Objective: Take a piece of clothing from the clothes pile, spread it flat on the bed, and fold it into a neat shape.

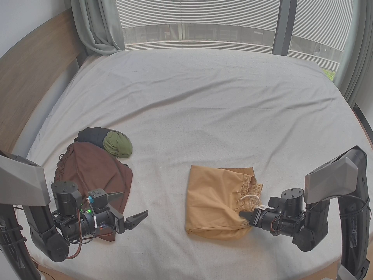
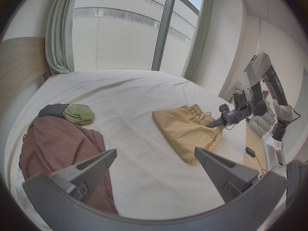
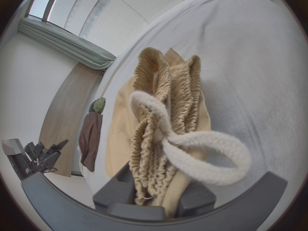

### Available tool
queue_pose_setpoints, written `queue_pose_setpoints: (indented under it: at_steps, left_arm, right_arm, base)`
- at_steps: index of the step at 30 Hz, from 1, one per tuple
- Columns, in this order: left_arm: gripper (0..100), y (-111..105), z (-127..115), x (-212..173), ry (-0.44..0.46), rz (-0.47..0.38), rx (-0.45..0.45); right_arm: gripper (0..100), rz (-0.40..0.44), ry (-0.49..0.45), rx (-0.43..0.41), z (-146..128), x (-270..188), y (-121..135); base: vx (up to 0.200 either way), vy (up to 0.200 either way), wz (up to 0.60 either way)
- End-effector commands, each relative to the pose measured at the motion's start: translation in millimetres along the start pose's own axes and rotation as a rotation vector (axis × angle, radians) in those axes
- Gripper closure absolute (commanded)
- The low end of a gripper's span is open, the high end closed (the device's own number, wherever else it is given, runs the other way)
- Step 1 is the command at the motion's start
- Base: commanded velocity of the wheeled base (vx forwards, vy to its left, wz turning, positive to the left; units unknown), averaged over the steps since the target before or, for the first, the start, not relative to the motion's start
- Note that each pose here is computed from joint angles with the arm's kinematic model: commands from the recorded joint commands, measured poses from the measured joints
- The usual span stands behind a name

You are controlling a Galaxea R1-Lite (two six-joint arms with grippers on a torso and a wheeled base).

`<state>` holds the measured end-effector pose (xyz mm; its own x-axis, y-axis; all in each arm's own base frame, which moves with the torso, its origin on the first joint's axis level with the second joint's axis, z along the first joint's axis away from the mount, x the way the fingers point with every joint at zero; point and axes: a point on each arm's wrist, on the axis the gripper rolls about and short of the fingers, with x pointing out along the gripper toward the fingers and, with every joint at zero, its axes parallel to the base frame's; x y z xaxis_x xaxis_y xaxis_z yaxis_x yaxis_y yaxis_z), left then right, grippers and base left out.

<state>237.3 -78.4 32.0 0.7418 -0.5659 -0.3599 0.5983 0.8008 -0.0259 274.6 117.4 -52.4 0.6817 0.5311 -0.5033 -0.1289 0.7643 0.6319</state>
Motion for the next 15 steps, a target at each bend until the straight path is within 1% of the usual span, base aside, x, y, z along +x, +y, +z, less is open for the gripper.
queue_pose_setpoints:
  at_steps: [1,4,5,8,10,15]
  left_arm:
    - [0,0,-2,-1,0.011,-0.001,-0.004]
    - [0,-1,-3,-1,0.013,-0.004,-0.003]
    - [0,-2,-3,-2,0.014,-0.007,-0.003]
    - [0,-2,-2,-2,0.013,-0.007,-0.001]
    - [0,-2,-3,-2,0.016,-0.008,-0.001]
    - [0,-4,-5,-3,0.027,-0.013,-0.004]
  right_arm:
    - [100,0.079,-0.04,-0.031,12,-14,24]
    - [100,0.109,-0.053,-0.045,16,-17,33]
    - [100,0.132,-0.07,-0.053,20,-19,40]
    - [100,0.159,-0.075,-0.064,21,-21,47]
    - [100,0.198,-0.081,-0.078,24,-24,56]
    - [100,0.241,-0.113,-0.095,32,-25,67]
  base:
    - [0.0,0.0,0.0]
    - [0.0,0.0,0.0]
    - [0.0,0.0,0.0]
    - [0.0,0.0,0.0]
    - [0.0,0.0,0.0]
    - [0.0,0.0,0.0]
